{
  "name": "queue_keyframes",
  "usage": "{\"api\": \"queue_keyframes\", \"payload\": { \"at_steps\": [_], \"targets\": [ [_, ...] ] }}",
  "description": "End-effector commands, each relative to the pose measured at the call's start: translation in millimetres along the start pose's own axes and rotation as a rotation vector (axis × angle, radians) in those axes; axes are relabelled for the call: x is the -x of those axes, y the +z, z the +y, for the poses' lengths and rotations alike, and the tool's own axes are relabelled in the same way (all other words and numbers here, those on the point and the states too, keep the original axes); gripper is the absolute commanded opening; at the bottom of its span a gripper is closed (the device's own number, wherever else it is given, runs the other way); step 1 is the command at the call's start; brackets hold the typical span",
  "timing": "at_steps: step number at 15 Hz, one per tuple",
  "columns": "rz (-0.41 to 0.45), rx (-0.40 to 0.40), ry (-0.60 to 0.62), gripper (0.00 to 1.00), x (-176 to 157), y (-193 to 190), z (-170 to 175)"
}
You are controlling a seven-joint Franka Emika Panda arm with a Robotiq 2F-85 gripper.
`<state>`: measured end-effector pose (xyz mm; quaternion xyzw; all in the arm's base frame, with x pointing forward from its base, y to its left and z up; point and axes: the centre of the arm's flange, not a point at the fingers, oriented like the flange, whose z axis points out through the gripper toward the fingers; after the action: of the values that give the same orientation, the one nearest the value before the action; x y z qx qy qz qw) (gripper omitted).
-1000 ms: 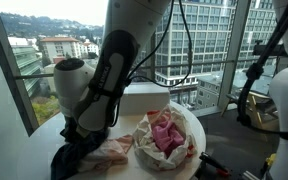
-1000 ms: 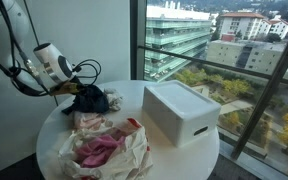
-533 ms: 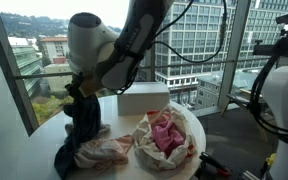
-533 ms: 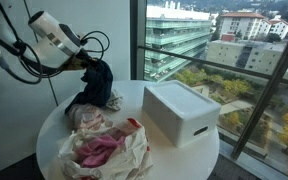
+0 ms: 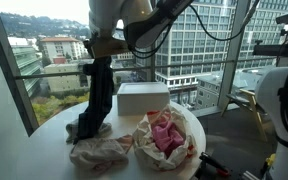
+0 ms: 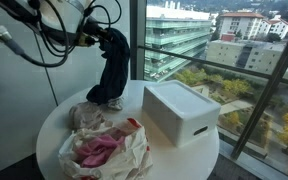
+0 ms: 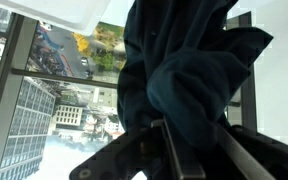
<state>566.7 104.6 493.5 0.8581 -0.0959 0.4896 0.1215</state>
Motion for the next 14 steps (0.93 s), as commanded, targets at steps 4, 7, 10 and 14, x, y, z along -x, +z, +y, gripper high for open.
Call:
{"api": "queue_keyframes", "payload": {
  "at_steps": [4,7,10,14],
  "targets": [
    [0.231,0.203,0.191,0.11,-11.2,-110.9,37.6],
    [0.254,0.293,0.246,0.11,-10.6,-160.4,47.2],
    [0.252,0.354,0.287,0.11,0.4,-223.3,58.1],
    [0.284,0.403,0.364,0.11,22.4,-310.3,74.7]
  ]
}}
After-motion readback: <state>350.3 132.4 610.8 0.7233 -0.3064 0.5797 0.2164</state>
